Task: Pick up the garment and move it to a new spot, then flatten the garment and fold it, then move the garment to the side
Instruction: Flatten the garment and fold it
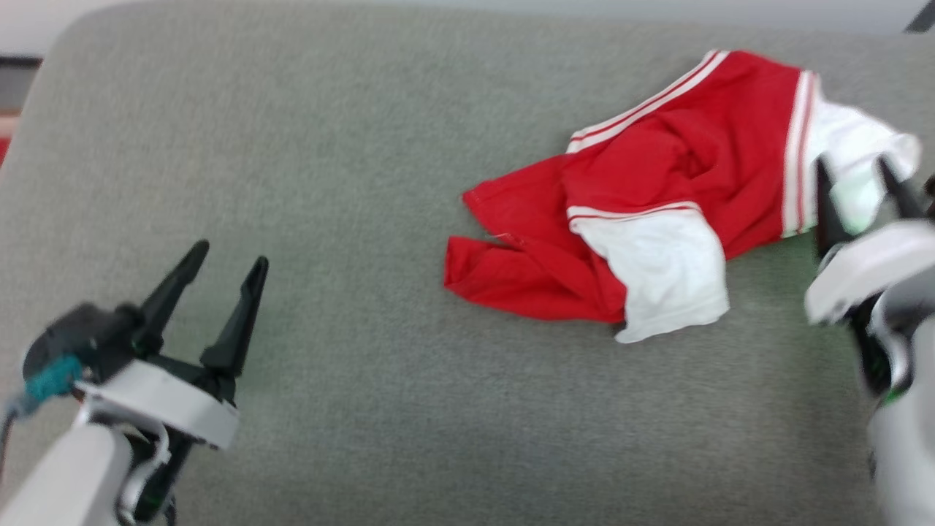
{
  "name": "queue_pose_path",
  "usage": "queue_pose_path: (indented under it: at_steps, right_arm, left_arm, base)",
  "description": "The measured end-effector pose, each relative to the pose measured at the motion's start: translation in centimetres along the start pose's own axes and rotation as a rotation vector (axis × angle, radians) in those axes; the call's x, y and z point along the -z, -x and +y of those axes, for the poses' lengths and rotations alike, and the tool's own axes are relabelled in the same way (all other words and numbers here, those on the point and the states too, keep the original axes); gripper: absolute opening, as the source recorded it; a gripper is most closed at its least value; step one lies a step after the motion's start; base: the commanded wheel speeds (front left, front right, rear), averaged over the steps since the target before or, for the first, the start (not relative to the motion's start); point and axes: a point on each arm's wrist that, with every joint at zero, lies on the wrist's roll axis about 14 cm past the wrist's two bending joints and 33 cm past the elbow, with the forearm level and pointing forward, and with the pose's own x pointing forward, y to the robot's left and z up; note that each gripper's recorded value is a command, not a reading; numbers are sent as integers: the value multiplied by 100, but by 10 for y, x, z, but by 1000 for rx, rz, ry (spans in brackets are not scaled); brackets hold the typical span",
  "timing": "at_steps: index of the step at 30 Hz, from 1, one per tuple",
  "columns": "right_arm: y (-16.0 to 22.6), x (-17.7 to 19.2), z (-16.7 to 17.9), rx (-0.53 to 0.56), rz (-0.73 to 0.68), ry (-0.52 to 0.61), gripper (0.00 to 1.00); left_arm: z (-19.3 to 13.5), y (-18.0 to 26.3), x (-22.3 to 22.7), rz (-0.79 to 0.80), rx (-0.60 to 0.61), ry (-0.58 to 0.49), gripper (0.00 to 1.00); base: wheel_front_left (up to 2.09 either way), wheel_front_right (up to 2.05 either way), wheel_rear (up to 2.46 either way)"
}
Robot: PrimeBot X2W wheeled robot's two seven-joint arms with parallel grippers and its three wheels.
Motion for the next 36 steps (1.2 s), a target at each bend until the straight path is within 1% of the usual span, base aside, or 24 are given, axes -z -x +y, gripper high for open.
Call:
queue_pose_path:
  at_steps: [2,4,7,12,17,22,25,26,28,30,33,36]
  right_arm:
    - [23,-1,13,-51,-16,-17,100]
    - [46,-3,26,-101,-30,-10,100]
    - [80,-2,32,-130,-35,-18,100]
    - [127,0,43,-152,-31,-49,100]
    - [159,0,35,-104,-33,-74,100]
    - [175,-4,24,-46,-48,-80,100]
    - [181,-1,21,-22,-43,-90,100]
    - [182,0,20,-14,-42,-93,100]
    - [183,2,17,0,-37,-90,100]
    - [182,5,17,6,-31,-94,100]
    - [181,8,17,12,-25,-94,100]
    - [179,10,16,18,-24,-96,100]
  left_arm:
    - [-8,-8,-12,18,58,-26,100]
    - [-19,-19,-24,44,118,-44,100]
    - [-45,-36,-36,115,224,-52,100]
    - [-93,-57,-48,281,382,12,100]
    - [-135,-68,-40,522,513,110,100]
    - [-167,-70,-19,791,606,199,100]
    - [-192,-69,-13,897,677,246,100]
    - [-201,-70,-13,921,695,277,100]
    - [-215,-73,-13,953,734,301,100]
    - [-222,-77,-10,976,742,338,100]
    - [-223,-84,2,1005,730,307,100]
    - [-228,-88,13,1033,734,316,100]
  base:
    - [0,0,0]
    - [0,0,0]
    - [0,0,0]
    - [0,0,0]
    - [0,0,0]
    - [0,0,0]
    - [0,0,0]
    - [0,0,0]
    - [0,0,0]
    - [0,0,0]
    - [0,0,0]
    - [0,0,0]
